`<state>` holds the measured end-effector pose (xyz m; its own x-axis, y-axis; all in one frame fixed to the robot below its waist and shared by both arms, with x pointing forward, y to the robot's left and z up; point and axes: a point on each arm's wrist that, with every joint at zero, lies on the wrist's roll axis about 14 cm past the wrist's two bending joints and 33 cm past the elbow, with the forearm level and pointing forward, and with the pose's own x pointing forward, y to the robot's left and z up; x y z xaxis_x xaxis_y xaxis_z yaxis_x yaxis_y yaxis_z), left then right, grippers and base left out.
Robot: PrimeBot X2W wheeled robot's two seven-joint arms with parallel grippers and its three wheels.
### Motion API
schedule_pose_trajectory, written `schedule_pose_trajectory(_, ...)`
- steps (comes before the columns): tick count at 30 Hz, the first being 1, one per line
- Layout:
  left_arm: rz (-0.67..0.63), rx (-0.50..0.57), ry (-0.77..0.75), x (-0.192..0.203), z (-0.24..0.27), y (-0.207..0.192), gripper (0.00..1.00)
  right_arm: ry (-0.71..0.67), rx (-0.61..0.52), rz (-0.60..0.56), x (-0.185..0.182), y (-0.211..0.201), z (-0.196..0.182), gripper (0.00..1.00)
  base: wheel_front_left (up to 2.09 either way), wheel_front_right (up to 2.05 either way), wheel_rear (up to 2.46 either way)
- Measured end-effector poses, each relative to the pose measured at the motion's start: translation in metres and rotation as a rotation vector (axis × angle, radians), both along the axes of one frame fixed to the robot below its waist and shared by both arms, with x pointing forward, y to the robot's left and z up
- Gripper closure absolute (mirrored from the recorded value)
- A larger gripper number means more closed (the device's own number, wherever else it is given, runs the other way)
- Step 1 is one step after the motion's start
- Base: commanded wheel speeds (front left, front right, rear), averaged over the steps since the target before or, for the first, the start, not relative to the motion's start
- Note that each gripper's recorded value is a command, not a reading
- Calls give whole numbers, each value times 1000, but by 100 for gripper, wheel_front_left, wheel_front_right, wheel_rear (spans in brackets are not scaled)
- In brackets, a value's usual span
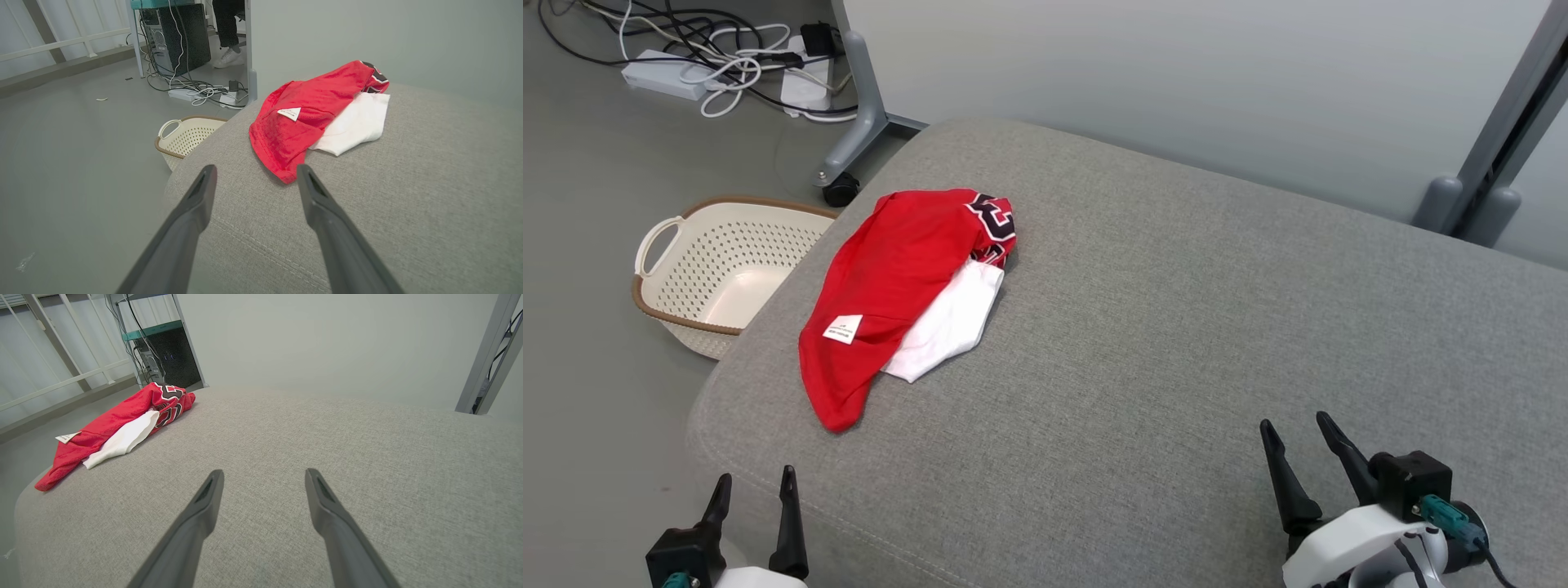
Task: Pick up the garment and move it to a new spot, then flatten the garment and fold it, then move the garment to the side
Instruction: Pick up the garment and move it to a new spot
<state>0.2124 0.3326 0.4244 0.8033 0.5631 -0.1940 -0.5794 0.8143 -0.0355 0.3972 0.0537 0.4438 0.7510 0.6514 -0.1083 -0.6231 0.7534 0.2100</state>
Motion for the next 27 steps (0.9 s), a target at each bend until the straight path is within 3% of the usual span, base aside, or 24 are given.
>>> schedule_pose_trajectory(7,-28,-48,4,24,-6,1,0,1,-22,-11,9,-5,-9,0,0,0,0)
schedule_pose_trajectory(14,-68,-58,-2,76,-1,11,0,-3,-47,-49,30,-18,-21,0,0,0,0)
schedule_pose_trajectory(27,-167,-9,109,159,-13,29,0,5,-69,-109,59,-39,-43,0,0,0,0)
